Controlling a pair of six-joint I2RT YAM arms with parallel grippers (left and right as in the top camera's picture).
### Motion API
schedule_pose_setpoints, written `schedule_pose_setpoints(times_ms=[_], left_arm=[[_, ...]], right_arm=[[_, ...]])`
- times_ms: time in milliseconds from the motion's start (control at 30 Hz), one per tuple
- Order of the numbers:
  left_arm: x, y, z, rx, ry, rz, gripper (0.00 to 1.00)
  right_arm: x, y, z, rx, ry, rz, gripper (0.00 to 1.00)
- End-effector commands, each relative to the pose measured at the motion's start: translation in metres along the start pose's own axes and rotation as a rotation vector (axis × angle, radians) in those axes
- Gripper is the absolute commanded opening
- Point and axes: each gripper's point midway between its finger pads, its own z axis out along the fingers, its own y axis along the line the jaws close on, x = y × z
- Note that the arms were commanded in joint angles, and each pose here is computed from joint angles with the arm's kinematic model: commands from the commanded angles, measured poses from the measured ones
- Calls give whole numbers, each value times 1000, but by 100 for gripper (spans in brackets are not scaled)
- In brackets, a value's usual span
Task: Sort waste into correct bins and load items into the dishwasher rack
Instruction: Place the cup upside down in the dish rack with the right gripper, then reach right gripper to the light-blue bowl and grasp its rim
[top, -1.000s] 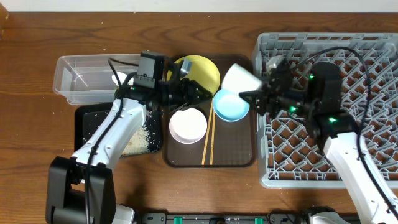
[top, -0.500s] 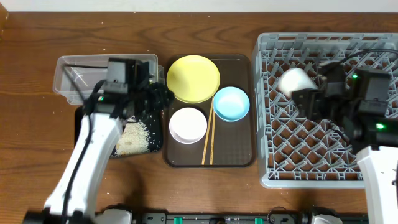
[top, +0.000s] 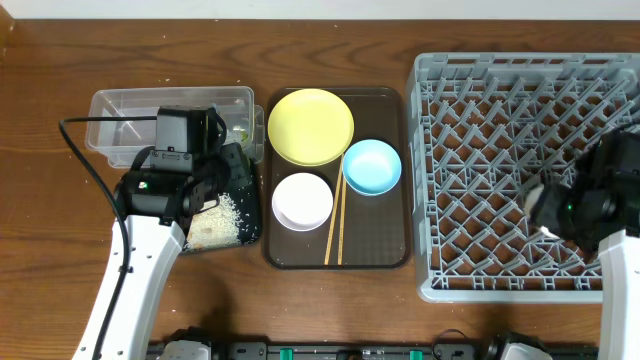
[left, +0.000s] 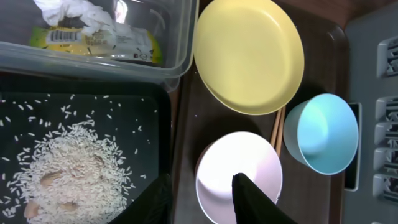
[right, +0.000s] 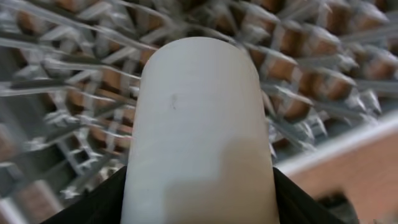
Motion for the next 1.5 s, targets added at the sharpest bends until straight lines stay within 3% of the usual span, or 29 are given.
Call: schedule_pose_setpoints(times_ms=[0,333,467,500,633,700,733,900,1033,1267,1467], left_arm=[[-3,3,-2,-21,-15,12,35],[1,5,-2,-29,5,9,35],[1,5,-2,-29,5,9,35],[1,5,-2,-29,5,9,35],[2,6,-2,-30,8,9,36],[2,6,-2,-30,9,9,41],[2,6,-2,-31,9,9,42],[4,7,-2,-33,16,7,43],[5,7,-2,-35,20,7,43],[10,9,-3,-42,39,4,48],[15,11,-3,-51,60,0,49]], right_arm=[[-6,-19,0,93,-8,72,1],[13,-18,29,101,128,61,1],[16,-14,39,90,176,59,5],[17,-13,41,85,188,59,11],[18,-8,48,63,216,61,71],[16,-6,49,56,212,61,87],[15,-6,49,55,208,60,90],[10,0,49,27,188,61,95],[-8,26,40,-118,134,8,95],[-63,125,-19,-520,-126,-271,88],[-62,207,-43,-630,-284,-515,87]])
